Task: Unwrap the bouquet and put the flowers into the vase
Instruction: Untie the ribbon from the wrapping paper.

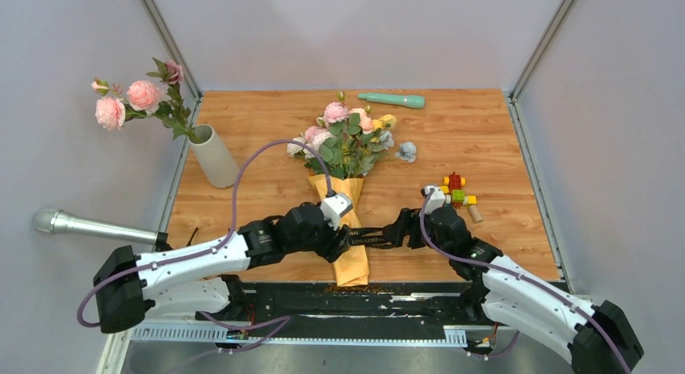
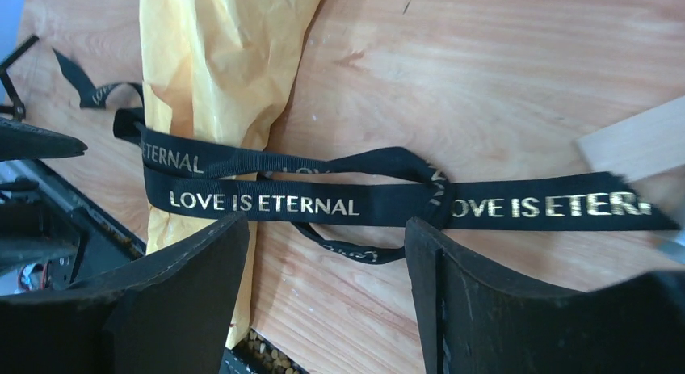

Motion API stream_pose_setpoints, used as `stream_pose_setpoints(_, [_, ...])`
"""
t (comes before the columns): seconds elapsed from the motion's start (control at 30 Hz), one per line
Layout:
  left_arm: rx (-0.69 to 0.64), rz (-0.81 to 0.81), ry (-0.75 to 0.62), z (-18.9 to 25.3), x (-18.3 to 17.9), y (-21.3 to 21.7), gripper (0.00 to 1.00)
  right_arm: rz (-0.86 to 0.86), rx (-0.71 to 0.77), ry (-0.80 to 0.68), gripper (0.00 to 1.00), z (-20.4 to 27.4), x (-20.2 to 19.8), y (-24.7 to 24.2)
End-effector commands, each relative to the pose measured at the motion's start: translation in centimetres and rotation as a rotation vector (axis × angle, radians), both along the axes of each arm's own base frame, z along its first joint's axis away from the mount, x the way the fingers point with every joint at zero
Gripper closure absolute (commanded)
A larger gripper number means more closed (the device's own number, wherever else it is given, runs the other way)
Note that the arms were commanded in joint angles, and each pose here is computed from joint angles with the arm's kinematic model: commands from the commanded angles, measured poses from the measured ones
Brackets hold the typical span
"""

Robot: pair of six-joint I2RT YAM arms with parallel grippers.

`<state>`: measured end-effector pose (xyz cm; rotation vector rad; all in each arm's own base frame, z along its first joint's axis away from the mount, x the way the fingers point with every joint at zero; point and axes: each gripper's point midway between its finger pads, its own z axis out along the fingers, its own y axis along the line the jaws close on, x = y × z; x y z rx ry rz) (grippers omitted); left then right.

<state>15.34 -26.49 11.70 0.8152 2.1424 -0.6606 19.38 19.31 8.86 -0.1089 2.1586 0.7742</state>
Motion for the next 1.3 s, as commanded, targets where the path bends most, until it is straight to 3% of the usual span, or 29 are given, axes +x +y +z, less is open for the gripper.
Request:
stream_pose_setpoints(0.0, [0.01,-0.083,-0.112,1.6,0.2,-3.2,0.32,0.126,0.103,-0.013,0.28,2.1,-0.2,3.9])
stream_pose_setpoints(0.33, [0.23,-0.042,-0.281,0.3,1.1,-4.7,0.31,0.28,0.036,-0.127,0.19,2.9,1.3,7.2])
stream_pose_setpoints(0.8, [0.282,-0.011,-0.296,-2.3,1.6,-4.8,0.25,0.408,0.022,-0.097,0.16,1.0,1.6,9.9])
stream_pose_setpoints(1.03, [0.304,0.002,-0.301,-2.9,1.8,-4.4,0.5,0.419,0.02,-0.057,0.26,-0.1,1.2,10.0])
stream_pose_setpoints(1.27, [0.305,0.018,-0.3,-2.9,1.8,-3.9,0.67,0.388,0.018,-0.048,0.5,-0.4,1.0,9.4])
